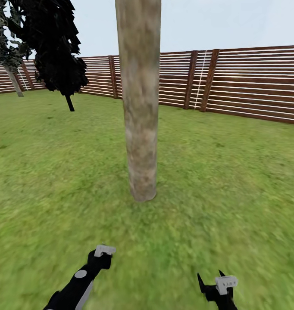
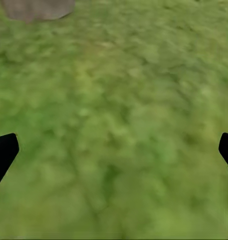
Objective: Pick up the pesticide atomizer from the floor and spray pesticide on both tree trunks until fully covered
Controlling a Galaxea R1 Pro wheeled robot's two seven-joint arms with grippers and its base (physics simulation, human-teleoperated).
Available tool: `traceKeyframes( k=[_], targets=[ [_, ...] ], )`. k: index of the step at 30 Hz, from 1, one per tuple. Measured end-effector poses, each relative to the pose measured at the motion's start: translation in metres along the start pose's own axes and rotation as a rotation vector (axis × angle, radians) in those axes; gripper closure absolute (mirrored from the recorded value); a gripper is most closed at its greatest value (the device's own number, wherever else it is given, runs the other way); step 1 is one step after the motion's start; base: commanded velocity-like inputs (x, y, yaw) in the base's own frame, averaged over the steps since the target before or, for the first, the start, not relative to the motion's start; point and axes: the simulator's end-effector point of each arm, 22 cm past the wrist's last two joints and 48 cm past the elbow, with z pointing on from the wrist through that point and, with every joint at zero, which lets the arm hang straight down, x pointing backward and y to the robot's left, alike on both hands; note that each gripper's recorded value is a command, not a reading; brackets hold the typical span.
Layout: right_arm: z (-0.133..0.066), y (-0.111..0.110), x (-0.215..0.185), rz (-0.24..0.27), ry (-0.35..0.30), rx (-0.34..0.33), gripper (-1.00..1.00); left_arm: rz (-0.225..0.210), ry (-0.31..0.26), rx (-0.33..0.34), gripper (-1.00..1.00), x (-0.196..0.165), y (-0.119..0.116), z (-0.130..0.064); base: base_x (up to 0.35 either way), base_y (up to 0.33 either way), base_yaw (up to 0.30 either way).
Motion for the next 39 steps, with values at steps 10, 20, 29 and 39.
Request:
traceKeyframes(
  k=[10, 20, 29, 39],
  targets=[
    [0.054, 0.172, -0.13, -0.254, 0.069, -0.855, -1.0, 0.286, 0.253, 0.575, 1.0, 0.035, -0.027, -0.05, 0.289, 0.0, 0.0],
    [0.015, 0.239, -0.178, -0.431, 0.131, -1.19, -1.0, 0.422, 0.344, 0.584, 1.0, 0.0, -0.011, -0.044, 0.009, 0.0, 0.0],
    [0.014, 0.237, -0.175, -0.438, 0.14, -1.194, 1.0, 0.537, 0.323, 0.698, 1.0, 0.003, -0.041, -0.053, 0.0, 0.0, 0.0],
    [0.012, 0.231, -0.158, -0.508, 0.196, -1.2, 1.0, 0.6, 0.296, 0.753, 1.0, 0.002, -0.057, -0.056, 0.0, 0.0, 0.0]
  ],
)
